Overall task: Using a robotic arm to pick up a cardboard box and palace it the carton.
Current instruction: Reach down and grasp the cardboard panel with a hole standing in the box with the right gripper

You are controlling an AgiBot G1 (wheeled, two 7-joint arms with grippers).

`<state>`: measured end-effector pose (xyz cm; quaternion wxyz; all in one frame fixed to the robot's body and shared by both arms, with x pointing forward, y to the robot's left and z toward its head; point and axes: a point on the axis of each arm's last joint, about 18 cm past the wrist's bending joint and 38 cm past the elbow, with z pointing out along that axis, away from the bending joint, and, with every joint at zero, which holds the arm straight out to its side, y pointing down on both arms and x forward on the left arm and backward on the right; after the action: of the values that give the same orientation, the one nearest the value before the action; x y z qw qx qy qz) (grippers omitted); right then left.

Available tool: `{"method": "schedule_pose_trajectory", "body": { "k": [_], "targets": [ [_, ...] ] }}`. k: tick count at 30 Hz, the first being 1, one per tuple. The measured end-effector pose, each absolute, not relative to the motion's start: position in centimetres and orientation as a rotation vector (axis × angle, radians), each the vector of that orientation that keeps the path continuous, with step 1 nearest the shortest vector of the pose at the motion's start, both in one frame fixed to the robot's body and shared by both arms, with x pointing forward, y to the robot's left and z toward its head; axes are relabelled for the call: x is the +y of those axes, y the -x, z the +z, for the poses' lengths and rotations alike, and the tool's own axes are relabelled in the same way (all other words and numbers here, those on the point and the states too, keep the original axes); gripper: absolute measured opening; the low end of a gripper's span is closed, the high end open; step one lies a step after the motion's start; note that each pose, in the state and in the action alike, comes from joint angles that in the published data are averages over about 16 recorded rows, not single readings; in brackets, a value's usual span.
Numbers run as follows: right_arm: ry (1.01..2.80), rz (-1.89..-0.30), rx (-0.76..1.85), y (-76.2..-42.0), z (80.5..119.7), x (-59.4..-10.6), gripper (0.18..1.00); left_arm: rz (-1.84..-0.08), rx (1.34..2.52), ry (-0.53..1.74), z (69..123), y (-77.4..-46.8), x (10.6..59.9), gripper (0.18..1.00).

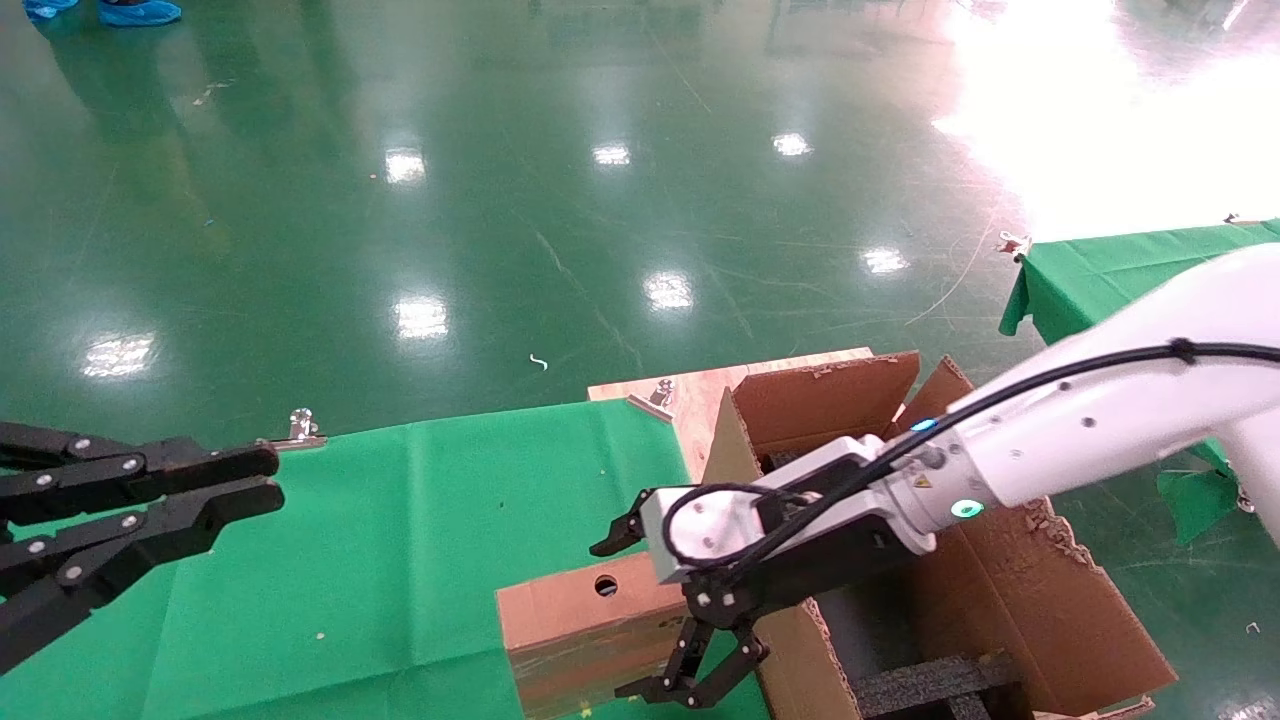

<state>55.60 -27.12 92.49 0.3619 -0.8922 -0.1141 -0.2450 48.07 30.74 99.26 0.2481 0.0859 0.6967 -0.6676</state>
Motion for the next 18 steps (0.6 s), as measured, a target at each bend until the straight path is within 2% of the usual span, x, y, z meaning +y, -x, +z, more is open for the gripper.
{"method": "schedule_pose_trajectory", "body": {
  "k": [12, 18],
  "targets": [
    [2.472, -0.665, -0.443, -57.9, 92.3, -24.8, 1.001, -1.819, 1.899, -0.234, 99.3, -48.1, 30.7, 0.204],
    [2.528, -0.674, -0.508, -58.7, 92.5, -23.9, 1.001, -1.819, 1.899, -0.234, 99.3, -48.1, 30.7, 0.199]
  ]
}}
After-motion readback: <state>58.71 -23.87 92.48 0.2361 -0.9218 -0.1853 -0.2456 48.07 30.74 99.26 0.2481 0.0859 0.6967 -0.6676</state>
